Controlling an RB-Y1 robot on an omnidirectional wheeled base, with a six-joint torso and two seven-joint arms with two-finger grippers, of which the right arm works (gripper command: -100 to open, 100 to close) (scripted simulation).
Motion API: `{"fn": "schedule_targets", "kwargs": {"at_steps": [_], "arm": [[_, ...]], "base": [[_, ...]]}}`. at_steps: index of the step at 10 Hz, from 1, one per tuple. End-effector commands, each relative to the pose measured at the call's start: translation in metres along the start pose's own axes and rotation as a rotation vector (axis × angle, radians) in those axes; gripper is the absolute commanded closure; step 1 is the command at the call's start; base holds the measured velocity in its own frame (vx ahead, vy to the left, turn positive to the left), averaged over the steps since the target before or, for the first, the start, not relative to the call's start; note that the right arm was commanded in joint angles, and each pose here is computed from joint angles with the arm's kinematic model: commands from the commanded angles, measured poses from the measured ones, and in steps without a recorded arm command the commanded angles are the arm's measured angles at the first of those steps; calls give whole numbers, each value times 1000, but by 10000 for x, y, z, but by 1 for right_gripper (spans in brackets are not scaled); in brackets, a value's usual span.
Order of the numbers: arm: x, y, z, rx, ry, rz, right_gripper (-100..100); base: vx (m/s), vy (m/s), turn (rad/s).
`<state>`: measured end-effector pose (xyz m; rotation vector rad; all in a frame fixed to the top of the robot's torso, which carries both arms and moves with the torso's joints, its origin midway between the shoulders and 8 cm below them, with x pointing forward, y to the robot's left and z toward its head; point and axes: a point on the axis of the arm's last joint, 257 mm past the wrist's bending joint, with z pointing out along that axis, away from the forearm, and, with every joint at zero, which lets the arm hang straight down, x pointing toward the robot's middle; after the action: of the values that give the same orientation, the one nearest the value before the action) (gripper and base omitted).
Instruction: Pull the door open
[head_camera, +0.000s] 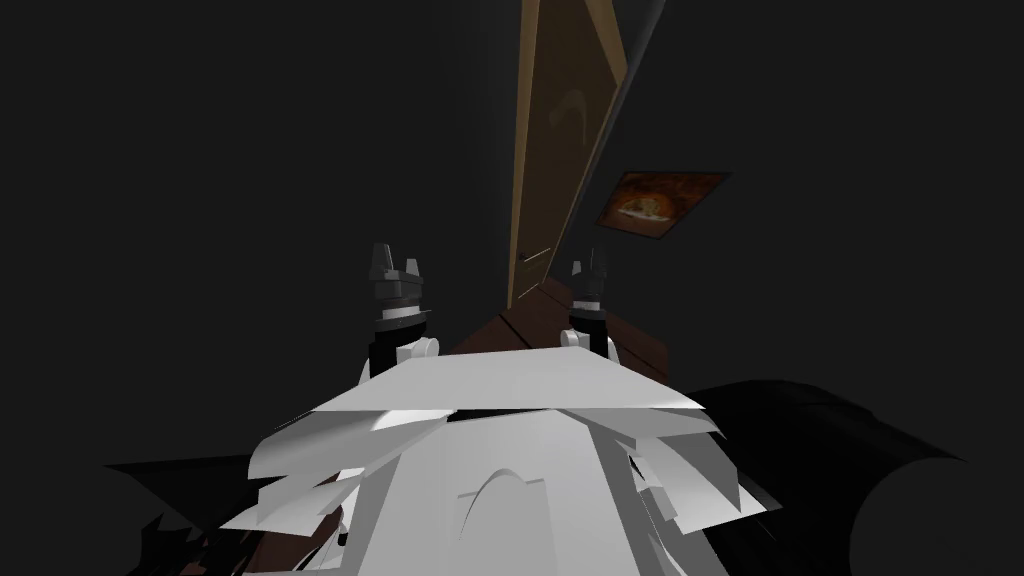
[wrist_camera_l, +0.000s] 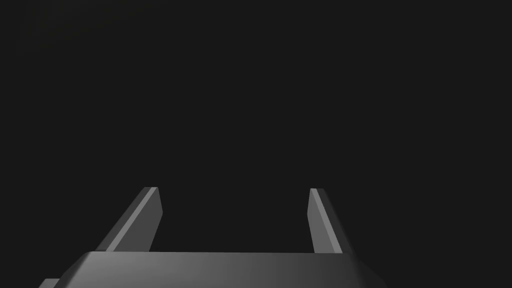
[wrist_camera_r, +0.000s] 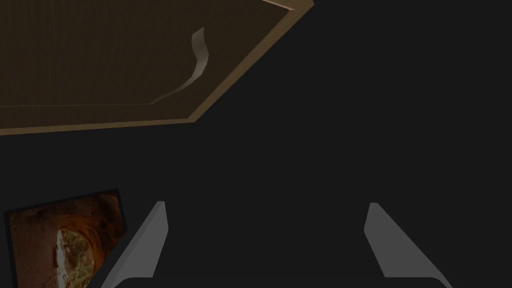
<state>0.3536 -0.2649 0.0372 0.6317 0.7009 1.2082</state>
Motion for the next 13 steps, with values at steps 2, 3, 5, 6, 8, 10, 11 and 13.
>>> {"fn": "schedule_targets", "kwargs": {"at_steps": [2,3,5,6,8,10,11,13], "arm": [[85,-171,-25,21,22,27,-100],[142,-289,-45,36,36,46,-100],[211,-435,-74,55,53,67,-100],[249,-519,-92,67,62,79,-100],[327,-690,-132,90,82,104,-100],[410,-902,-193,122,102,129,-100],[447,-987,-216,133,111,142,-100],[521,-1185,-278,162,131,166,-100]], "base": [[36,-8,127],[84,-142,171],[74,-129,114],[75,-93,107],[65,-77,151],[61,-90,150],[73,-104,155],[76,-110,169]]}}
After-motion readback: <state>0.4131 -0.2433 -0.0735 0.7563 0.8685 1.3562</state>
